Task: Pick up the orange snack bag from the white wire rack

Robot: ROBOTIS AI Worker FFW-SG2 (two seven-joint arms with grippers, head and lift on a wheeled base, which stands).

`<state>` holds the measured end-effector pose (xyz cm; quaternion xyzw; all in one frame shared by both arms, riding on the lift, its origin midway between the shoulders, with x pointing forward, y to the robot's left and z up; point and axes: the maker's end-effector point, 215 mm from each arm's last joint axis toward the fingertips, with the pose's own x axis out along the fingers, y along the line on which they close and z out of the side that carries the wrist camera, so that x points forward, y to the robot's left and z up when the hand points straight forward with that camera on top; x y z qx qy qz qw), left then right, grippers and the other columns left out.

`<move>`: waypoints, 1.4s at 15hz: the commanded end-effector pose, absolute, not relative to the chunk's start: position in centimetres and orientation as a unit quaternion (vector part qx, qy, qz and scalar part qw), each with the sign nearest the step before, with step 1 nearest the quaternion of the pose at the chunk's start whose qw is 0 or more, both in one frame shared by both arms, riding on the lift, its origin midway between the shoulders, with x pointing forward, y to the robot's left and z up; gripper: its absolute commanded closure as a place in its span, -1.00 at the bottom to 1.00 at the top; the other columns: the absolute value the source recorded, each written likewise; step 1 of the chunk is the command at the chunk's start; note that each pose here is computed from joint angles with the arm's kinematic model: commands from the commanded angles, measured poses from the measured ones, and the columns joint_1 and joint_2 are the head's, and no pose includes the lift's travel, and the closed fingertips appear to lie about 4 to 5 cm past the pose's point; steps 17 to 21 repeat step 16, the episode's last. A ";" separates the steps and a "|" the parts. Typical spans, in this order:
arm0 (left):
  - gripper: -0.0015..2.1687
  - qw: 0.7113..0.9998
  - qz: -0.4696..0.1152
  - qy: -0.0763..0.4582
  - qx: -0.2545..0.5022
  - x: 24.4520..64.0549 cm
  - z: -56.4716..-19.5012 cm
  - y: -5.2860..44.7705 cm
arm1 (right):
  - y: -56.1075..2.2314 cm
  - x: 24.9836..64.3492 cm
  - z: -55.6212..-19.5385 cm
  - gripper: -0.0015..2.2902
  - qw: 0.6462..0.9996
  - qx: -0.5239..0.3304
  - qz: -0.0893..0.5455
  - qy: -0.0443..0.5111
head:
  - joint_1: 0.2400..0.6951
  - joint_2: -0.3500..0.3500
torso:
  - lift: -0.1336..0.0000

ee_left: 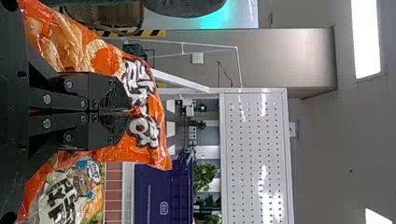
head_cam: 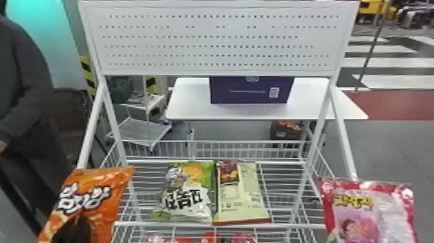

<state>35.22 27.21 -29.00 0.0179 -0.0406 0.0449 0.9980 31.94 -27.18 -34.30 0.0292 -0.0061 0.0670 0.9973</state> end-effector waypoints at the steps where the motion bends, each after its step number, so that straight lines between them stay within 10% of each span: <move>1: 0.98 0.998 0.043 -0.040 0.016 35.2 -29.0 27.0 | -27.2 31.9 -34.3 0.96 0.997 0.029 0.067 -0.006 | 0.14 0.00 | 1.00; 21: 0.98 0.998 0.040 -0.038 0.019 35.1 -29.2 26.7 | -27.1 32.0 -34.2 0.96 0.997 0.030 0.067 -0.007 | 0.14 0.00 | 1.00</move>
